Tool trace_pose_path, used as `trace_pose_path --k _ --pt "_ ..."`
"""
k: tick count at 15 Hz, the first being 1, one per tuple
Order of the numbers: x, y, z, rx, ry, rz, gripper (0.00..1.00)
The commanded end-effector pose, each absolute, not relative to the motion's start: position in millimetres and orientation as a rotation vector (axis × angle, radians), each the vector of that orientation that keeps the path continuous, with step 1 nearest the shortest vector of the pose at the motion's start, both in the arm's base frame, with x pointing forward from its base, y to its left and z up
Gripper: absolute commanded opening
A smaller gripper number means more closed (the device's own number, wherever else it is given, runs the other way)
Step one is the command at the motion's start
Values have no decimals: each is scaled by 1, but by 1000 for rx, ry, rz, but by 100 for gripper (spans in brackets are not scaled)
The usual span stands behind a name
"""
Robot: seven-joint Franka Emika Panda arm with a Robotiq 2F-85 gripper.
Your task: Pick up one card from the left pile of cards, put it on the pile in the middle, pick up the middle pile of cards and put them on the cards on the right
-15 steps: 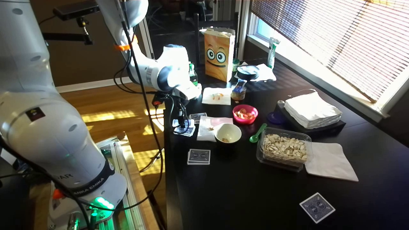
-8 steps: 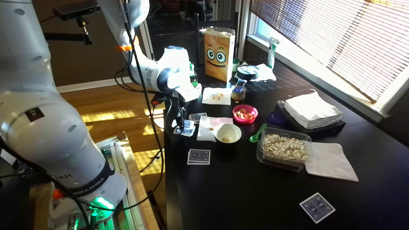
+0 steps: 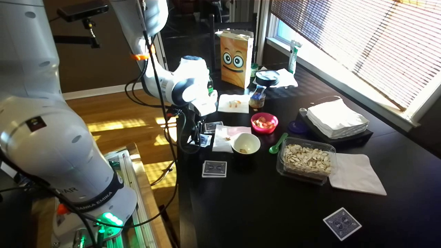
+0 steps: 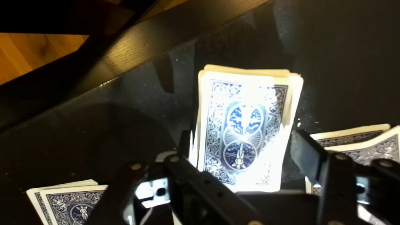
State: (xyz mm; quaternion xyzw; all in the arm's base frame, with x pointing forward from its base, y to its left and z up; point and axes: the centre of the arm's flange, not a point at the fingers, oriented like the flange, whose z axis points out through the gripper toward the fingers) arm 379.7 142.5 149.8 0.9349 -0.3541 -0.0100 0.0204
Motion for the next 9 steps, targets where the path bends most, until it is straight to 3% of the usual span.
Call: trace_pose_path --k 1,9 --pt "380 142 143 2902 -1153 -12 100" --pt "377 142 135 2893 -1179 -38 100"
